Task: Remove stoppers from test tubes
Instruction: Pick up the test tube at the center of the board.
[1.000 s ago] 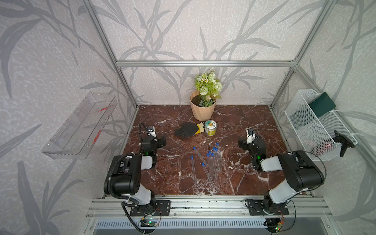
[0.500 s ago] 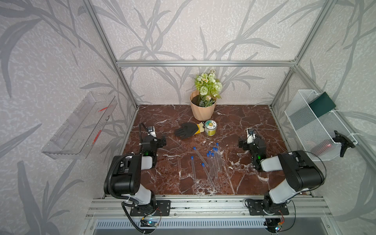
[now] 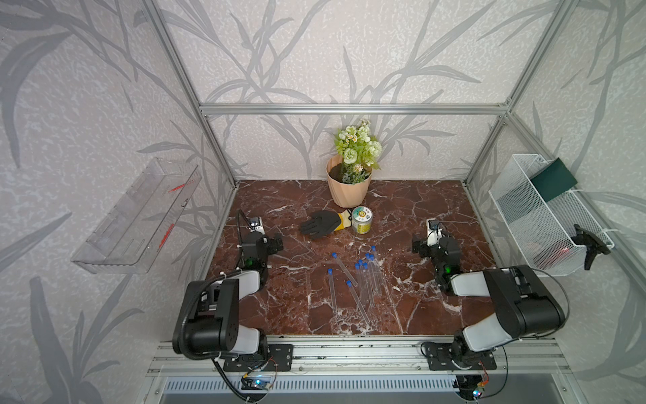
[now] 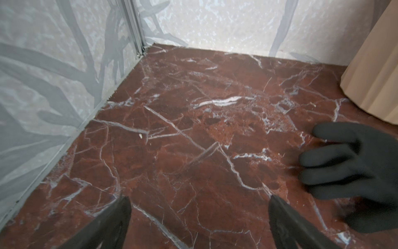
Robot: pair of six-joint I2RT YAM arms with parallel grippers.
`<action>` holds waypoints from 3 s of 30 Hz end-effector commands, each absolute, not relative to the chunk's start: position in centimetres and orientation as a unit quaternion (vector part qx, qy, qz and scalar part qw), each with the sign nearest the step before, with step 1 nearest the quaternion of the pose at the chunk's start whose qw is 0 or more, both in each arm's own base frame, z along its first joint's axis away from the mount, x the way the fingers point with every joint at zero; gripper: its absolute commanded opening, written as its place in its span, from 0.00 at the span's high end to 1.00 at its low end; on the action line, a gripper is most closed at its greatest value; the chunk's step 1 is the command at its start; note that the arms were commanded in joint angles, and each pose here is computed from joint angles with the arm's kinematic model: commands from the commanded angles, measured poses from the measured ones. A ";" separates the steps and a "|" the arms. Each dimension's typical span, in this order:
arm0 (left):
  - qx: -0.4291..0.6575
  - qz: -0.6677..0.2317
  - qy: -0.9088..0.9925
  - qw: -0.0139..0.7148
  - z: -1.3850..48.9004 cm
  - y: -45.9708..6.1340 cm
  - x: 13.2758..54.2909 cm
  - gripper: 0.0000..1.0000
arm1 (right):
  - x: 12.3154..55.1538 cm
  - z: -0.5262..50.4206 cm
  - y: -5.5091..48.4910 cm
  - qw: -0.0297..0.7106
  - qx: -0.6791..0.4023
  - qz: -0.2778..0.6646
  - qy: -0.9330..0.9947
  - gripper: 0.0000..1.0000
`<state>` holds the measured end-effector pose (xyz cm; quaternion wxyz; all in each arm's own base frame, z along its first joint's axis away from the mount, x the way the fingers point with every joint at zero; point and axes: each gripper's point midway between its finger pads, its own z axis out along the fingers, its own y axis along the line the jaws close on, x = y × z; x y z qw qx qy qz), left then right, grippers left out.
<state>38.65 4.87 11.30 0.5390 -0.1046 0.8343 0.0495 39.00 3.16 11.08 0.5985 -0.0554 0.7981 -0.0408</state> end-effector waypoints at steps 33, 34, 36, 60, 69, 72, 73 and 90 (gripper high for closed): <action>-0.149 -0.146 0.969 0.133 14.2 -10.3 18.8 0.06 | 27.7 16.1 14.2 0.203 -0.072 0.143 0.966 0.01; -0.152 -0.138 0.970 0.127 13.8 -10.2 18.5 0.06 | 27.5 16.0 14.8 0.200 -0.073 0.159 0.964 0.01; -0.160 -0.122 0.972 0.120 13.4 -9.9 18.0 0.06 | 26.9 15.7 16.0 0.193 -0.079 0.185 0.960 0.01; -0.067 -0.104 0.991 0.050 8.6 -15.6 23.2 0.16 | 24.1 16.9 20.3 0.206 -0.094 0.336 0.914 0.01; -0.052 -0.068 0.996 0.034 7.3 -16.3 22.6 0.21 | 24.9 16.2 19.8 0.205 -0.076 0.312 0.924 0.01; -0.051 -0.053 0.997 0.032 6.6 -16.2 22.3 0.23 | 25.0 16.2 19.7 0.208 -0.077 0.309 0.925 0.01; -0.050 -0.048 0.997 0.032 6.5 -16.2 22.2 0.24 | 25.0 16.2 19.6 0.208 -0.078 0.306 0.926 0.01; -0.015 -0.021 0.999 0.042 5.4 -19.6 22.7 0.27 | 24.4 16.3 18.7 0.214 -0.076 0.303 0.925 0.01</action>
